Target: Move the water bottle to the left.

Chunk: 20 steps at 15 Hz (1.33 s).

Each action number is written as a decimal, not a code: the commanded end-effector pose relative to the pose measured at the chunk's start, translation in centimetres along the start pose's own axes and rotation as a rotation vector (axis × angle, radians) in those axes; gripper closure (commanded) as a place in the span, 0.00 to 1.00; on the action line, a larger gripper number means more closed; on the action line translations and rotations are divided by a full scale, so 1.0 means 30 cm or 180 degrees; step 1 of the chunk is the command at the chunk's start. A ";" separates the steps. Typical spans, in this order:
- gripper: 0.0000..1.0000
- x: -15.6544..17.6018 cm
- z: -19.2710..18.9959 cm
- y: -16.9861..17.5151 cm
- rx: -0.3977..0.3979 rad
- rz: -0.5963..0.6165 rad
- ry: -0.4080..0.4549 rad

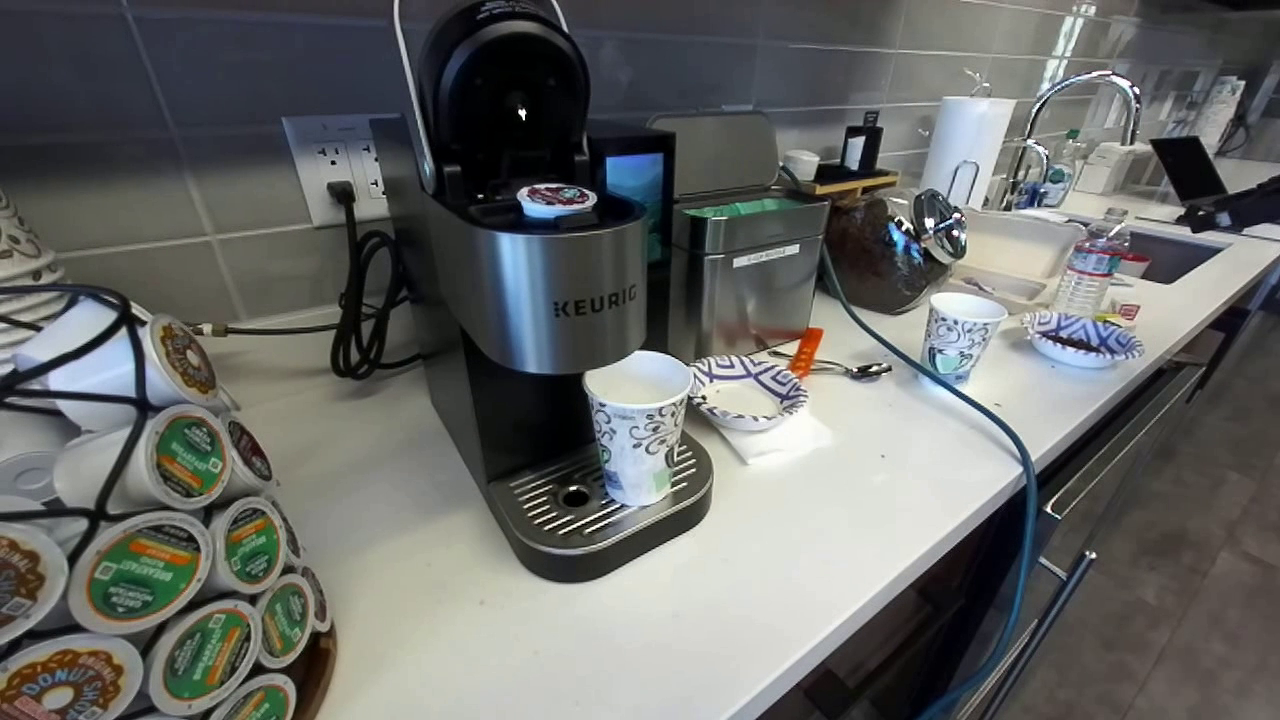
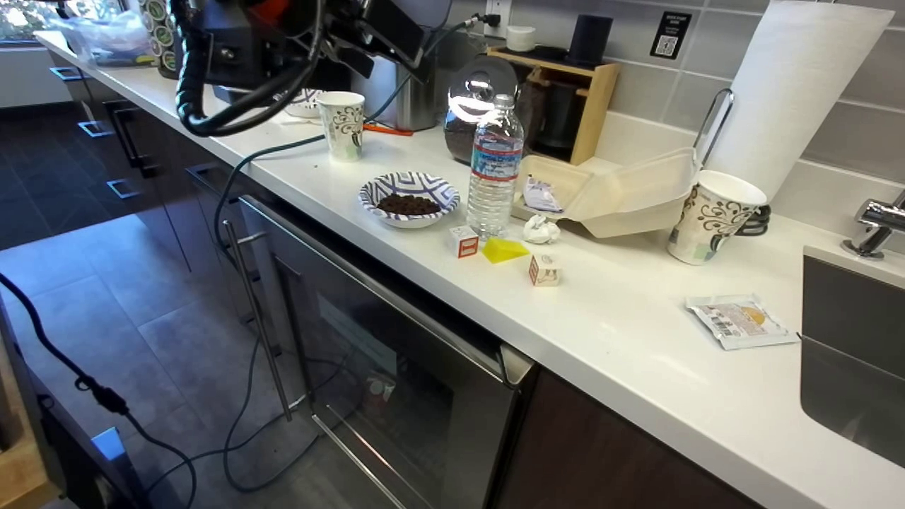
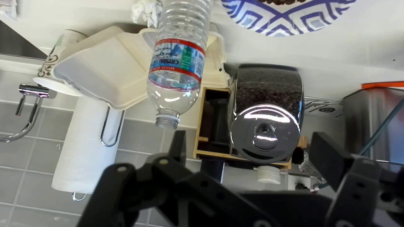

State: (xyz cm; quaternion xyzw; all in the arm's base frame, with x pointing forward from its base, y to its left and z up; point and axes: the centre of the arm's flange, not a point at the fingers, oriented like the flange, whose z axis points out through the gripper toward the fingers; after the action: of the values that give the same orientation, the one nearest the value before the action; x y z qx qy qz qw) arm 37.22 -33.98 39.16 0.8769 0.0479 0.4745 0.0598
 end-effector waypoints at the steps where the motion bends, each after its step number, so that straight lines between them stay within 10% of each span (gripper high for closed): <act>1: 0.00 0.005 -0.003 -0.004 0.0000 -0.0005 0.0004; 12: 0.00 -0.040 0.188 0.168 0.0199 0.0986 0.0537; 20: 0.00 -0.040 0.169 0.154 0.0174 0.1006 0.0526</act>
State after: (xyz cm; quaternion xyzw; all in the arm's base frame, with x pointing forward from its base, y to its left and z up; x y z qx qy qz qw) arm 40.81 -38.51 36.32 0.8336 -0.0669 0.5474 -0.0321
